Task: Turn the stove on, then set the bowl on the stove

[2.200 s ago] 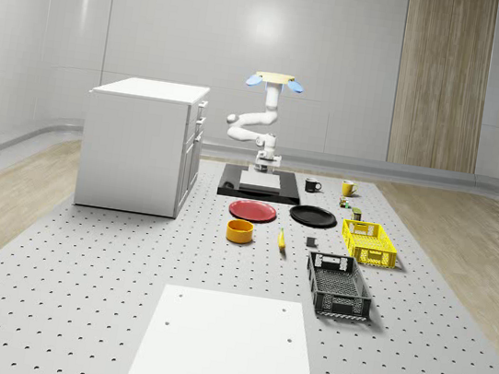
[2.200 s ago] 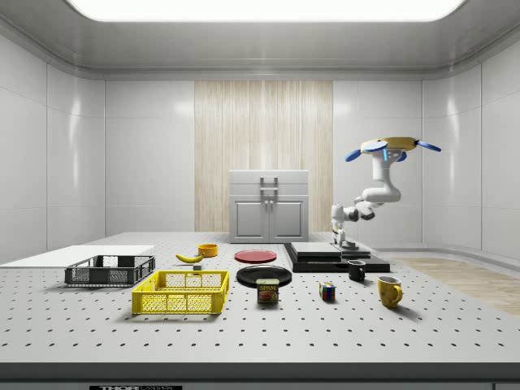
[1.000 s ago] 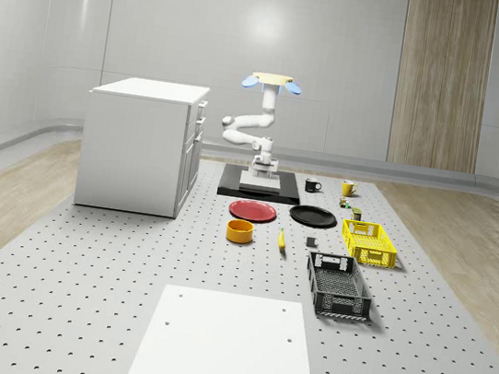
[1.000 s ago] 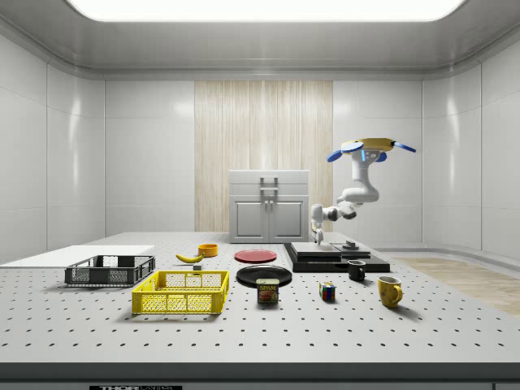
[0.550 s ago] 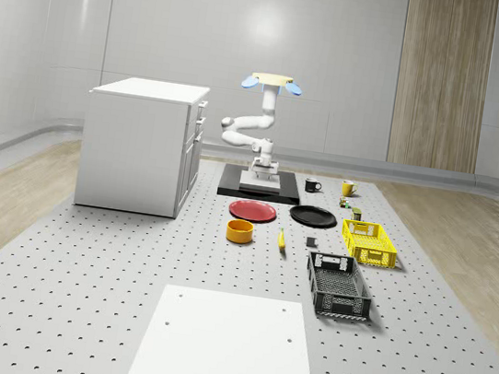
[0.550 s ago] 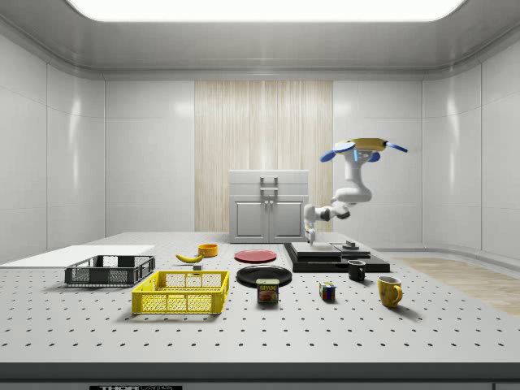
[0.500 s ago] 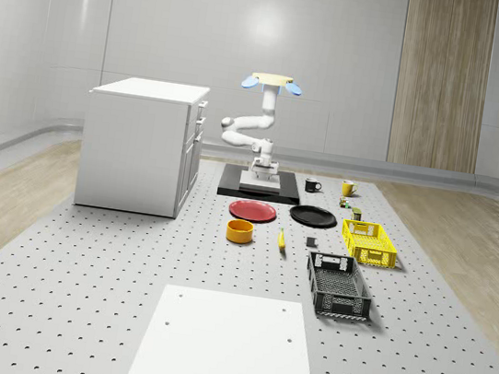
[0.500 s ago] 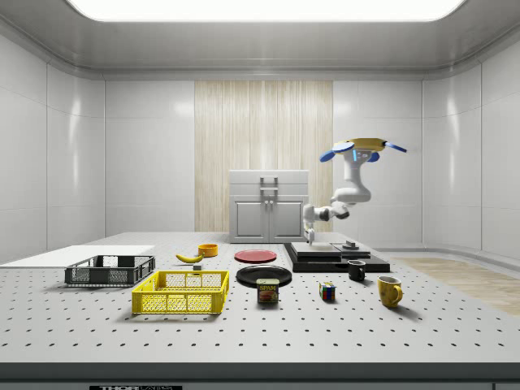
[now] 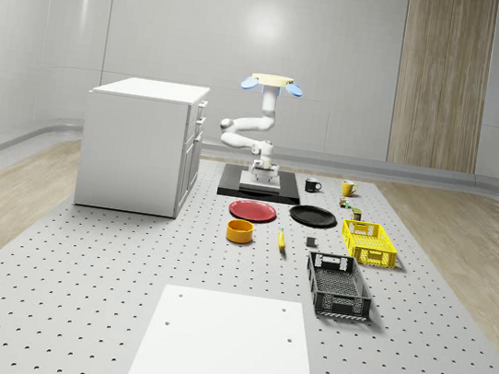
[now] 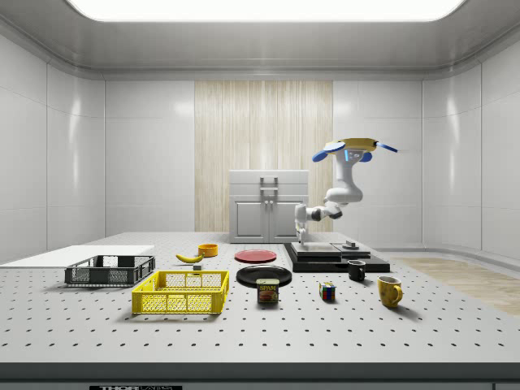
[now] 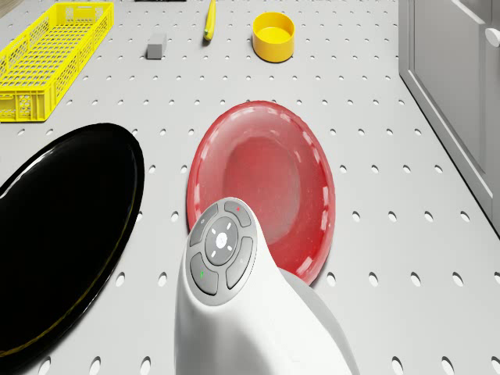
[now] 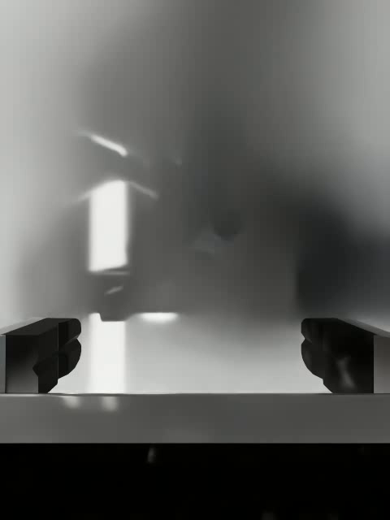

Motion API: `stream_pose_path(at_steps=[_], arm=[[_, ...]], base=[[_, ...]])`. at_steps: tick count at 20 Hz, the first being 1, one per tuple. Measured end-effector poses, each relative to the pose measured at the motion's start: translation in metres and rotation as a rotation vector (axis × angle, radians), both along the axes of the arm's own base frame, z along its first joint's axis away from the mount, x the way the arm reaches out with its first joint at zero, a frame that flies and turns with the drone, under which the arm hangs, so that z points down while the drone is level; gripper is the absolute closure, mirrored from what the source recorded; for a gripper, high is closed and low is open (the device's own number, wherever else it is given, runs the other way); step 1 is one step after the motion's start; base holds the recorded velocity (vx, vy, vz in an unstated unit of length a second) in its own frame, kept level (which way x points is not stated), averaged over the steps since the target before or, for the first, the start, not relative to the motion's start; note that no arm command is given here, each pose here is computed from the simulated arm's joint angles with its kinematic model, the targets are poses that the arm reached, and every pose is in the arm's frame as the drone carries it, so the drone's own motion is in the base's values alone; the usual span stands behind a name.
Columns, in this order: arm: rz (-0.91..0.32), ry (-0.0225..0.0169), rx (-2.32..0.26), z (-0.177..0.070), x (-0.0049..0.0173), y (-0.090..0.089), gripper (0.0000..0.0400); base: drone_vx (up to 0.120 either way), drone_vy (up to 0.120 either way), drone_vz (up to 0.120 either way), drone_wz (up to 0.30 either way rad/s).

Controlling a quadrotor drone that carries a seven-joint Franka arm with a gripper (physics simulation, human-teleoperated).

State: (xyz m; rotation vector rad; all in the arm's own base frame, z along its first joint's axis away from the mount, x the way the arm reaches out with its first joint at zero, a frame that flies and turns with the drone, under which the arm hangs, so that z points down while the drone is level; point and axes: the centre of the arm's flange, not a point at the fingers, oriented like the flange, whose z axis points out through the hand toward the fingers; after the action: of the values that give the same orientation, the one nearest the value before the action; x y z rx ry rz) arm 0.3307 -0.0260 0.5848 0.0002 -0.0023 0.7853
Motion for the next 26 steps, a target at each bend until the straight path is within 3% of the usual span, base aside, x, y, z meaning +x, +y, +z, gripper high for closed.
stream_pose_path(at_steps=[26], arm=[[0.0, 0.0, 0.0, 0.0, 0.0, 0.0, 0.0]], base=[[0.12, -0.002, 0.0, 0.0]])
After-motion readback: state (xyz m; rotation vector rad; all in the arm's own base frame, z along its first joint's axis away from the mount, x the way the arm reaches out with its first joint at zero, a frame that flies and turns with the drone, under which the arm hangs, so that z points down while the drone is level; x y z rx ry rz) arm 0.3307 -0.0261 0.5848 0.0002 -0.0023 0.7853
